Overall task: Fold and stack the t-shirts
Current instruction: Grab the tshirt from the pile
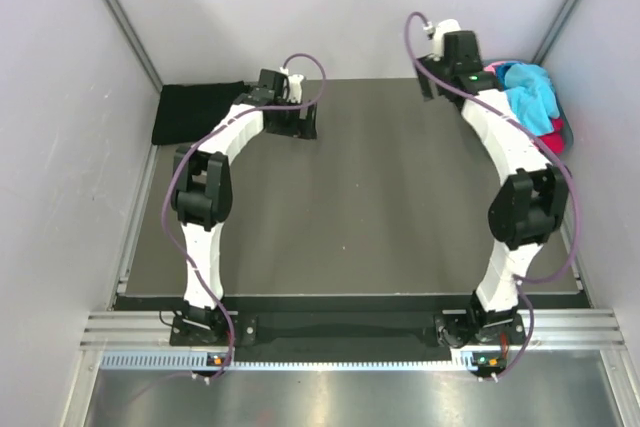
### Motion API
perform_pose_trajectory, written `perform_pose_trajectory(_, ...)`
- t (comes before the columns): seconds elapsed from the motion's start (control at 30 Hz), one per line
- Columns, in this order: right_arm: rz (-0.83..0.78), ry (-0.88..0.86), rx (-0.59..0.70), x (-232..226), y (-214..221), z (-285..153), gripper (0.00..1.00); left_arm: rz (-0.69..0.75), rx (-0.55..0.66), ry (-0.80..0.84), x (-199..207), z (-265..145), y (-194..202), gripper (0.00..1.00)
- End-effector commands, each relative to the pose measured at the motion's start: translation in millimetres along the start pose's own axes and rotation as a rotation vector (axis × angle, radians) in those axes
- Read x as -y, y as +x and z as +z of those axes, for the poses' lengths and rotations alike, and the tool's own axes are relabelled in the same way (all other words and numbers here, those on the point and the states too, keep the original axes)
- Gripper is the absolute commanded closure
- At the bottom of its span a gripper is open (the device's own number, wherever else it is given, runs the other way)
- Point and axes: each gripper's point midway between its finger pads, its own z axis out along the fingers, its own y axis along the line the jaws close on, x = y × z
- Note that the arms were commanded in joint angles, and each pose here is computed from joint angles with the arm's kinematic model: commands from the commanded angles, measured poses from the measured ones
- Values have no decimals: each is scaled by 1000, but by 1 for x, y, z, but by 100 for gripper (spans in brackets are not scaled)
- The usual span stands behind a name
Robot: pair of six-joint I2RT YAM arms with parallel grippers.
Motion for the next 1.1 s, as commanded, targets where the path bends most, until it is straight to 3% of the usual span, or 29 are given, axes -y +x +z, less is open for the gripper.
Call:
perform_pose_trajectory(0.0, 2, 115, -22, 81, 8, -35, 2, 90, 11, 59, 42, -4, -8, 1)
perform_pose_trajectory(0.17, 47, 89, -59, 142, 37, -37, 19, 262, 0, 34, 52, 5, -9, 1)
perform_pose_trajectory(0.33, 48, 65, -164, 155, 67, -11, 25, 264, -56, 29, 44, 3, 0, 11)
perform_pose_trajectory(0.4, 37, 47, -182, 152, 76, -2, 26, 251, -37, 121, 53, -11, -2, 14)
perform_pose_trajectory(0.57, 20, 19, -216, 160, 87, 17, 39, 156, -73, 163, 49, -19, 11, 20)
perform_pose_trajectory(0.73, 74, 119, -245, 200, 109, 38, 40, 183, -57, 141, 44, -17, 10, 22)
perform_pose_trajectory(0.93, 48, 153, -260, 214, 120, 55, 44, 217, -90, 99, 33, -10, 17, 22)
perform_pose_trajectory(1.03, 48, 125, -242, 208, 116, 58, 66, 214, -82, 95, 33, -8, 13, 22)
perform_pose_trajectory(1.07, 44, 123, -234, 207, 112, 57, 81, 210, -85, 94, 32, -6, 14, 22)
